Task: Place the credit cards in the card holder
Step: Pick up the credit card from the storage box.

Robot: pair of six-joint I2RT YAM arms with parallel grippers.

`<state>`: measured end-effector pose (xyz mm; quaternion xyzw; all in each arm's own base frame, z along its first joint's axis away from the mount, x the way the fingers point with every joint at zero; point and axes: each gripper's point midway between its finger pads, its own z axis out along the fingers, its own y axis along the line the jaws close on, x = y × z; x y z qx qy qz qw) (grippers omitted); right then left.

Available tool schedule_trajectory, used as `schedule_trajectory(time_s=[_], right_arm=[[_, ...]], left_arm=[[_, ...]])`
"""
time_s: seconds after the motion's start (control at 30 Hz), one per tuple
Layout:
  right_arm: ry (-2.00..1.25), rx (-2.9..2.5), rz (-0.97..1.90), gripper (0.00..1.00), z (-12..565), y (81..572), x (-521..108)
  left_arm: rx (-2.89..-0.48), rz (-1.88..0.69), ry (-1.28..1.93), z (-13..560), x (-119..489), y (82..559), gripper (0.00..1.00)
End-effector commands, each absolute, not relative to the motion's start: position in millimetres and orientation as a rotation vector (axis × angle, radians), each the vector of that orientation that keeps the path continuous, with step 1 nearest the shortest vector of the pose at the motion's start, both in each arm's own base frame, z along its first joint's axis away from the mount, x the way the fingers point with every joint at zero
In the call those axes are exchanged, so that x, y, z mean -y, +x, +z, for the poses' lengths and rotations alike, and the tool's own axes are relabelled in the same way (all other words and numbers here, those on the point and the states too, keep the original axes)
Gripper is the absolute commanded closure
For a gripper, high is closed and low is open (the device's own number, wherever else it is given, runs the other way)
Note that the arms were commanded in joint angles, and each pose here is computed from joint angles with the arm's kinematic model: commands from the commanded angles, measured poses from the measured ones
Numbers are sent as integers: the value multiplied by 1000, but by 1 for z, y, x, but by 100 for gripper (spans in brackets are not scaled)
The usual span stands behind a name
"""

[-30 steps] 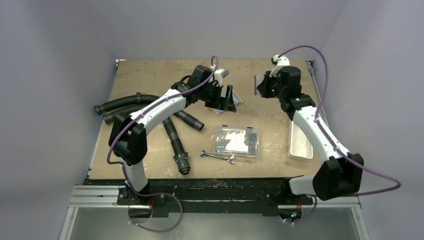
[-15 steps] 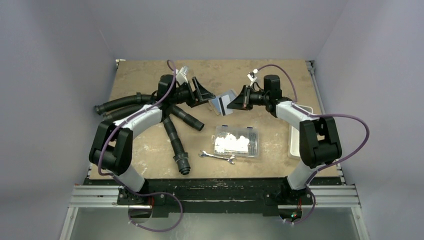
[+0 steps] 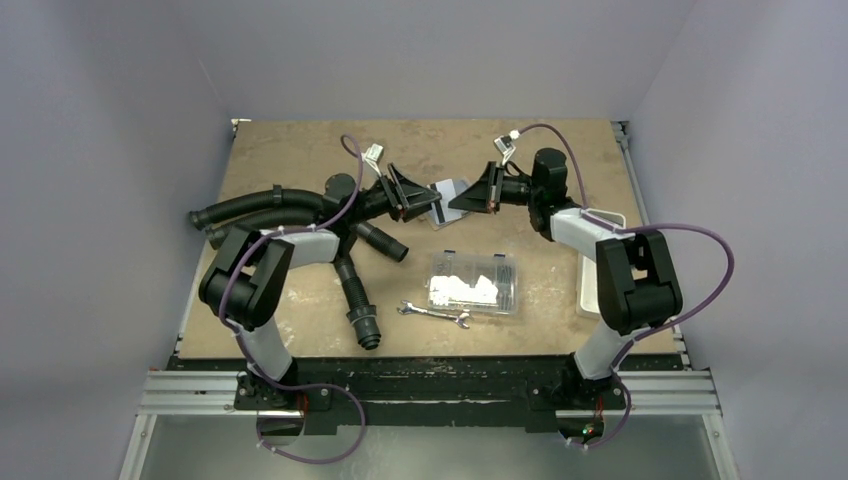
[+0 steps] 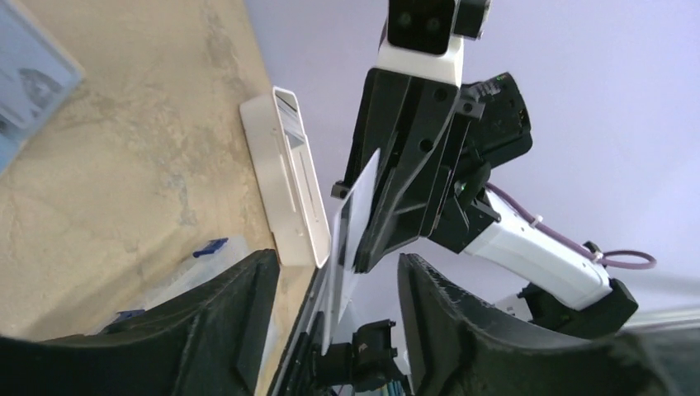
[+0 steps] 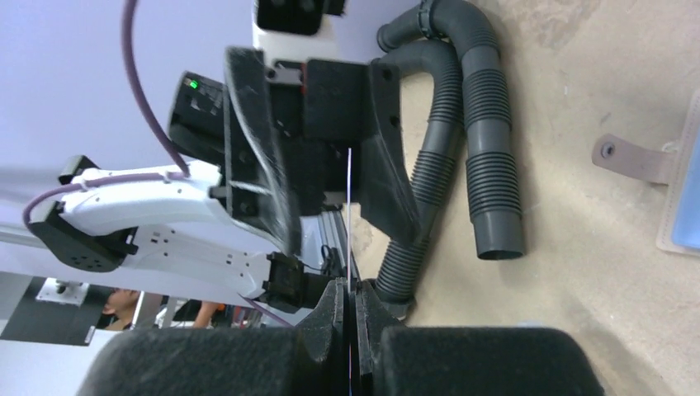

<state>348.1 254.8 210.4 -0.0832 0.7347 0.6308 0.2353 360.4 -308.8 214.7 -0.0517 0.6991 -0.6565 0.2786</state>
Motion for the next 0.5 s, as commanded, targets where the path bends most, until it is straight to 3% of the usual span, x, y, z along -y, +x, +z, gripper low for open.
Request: schedule_trajectory(time_s=[0.0,0.07,0.13,0.17,0.2,0.33,0.47], right_arm=[[-252,-1943,1789,100,224,349,-257],[-241,-1955,1792,100,220,351,-258],[-225,-1966,1793,100,215,356,-259],[-212,-1979,1790,97,212,358,-259],[-178,-2002,1745,87,205,367,-256],[-91,-2183,1187,50,162,426,-225],[-135,-2225,1102,41,151,455,-216]], left_arm=[[-1750,-1904,-56,234,316,345,48],[-1751,-1909,-60,231,317,346,58],[-1766,-1881,-61,226,318,352,77],[-1791,-1854,-78,219,318,356,94],[-1818,-1819,-103,212,317,361,100],[-1977,-1631,-209,171,315,386,100],[-2132,-1561,-296,133,315,407,100]])
